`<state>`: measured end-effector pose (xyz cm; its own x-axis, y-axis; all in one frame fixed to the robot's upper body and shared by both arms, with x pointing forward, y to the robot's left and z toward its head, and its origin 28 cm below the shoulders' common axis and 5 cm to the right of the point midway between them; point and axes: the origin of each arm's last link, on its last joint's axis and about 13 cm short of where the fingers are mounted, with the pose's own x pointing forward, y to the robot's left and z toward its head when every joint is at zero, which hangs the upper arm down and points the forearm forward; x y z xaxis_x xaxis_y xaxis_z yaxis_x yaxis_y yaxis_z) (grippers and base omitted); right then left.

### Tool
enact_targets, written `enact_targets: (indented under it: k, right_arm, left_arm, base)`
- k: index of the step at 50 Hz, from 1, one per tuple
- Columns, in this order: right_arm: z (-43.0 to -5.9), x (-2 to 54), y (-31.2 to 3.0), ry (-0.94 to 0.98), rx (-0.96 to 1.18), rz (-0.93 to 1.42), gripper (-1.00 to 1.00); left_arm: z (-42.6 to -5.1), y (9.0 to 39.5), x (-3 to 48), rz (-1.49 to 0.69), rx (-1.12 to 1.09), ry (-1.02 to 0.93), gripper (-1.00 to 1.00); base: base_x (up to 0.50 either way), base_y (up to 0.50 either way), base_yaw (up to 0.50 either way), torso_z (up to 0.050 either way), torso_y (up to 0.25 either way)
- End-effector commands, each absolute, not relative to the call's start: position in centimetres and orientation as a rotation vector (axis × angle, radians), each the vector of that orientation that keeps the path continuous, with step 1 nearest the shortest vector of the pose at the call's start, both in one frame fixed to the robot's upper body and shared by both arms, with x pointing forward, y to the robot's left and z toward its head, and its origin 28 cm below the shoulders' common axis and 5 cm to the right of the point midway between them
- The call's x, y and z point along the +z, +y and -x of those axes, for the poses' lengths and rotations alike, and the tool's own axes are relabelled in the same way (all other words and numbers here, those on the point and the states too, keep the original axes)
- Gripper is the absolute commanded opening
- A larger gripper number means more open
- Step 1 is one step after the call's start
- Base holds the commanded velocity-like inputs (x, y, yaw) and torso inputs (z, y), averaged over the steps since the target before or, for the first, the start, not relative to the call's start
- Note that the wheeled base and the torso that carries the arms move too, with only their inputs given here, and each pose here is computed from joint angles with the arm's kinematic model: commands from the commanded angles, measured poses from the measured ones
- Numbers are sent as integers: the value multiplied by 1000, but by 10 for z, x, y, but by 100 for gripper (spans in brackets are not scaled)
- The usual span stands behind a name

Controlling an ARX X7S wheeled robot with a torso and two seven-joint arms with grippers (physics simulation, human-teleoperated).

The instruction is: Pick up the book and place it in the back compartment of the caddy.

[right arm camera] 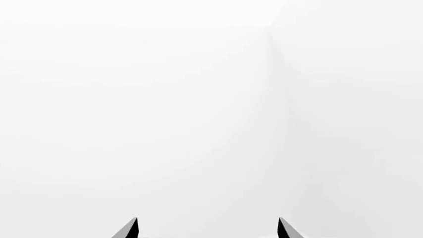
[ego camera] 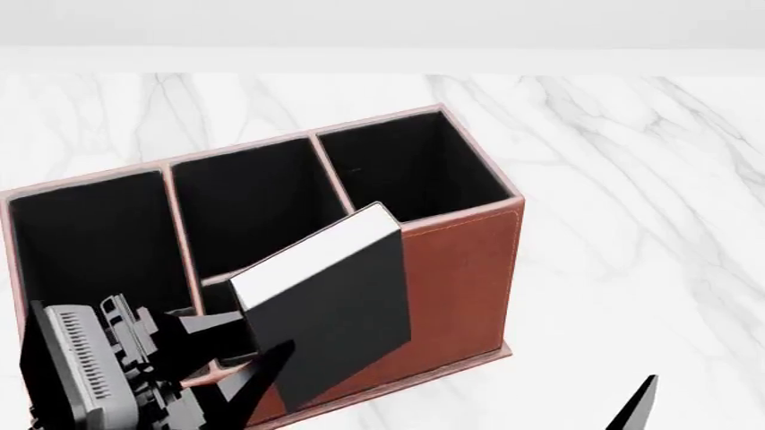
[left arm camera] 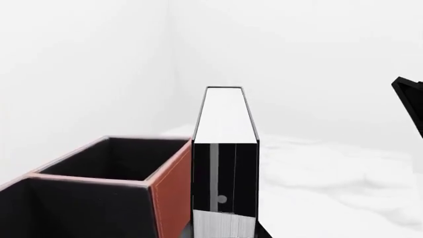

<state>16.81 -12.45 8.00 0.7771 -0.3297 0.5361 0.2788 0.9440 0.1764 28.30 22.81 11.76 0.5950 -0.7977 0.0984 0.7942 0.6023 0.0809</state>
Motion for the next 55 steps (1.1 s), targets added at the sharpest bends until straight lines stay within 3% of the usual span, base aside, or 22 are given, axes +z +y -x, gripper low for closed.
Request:
enact_targets:
  k: [1,32,55]
  right_arm:
    - [-169,79,-124,-599,-329,-81,100]
    - [-171,78,-124,-600,-334,-86,100]
    - [-173,76,-124,-594,-334,-82,100]
  left_arm:
    - [-283,230,131,9,-927,-178,-100]
    - [-299,255,156,-23,-1240,14,-100]
    - [-318,271,155,-30,-1164,-36,-100]
  base:
    - [0,0,0,0,0]
    - [0,0,0,0,1]
    - [0,0,0,0,1]
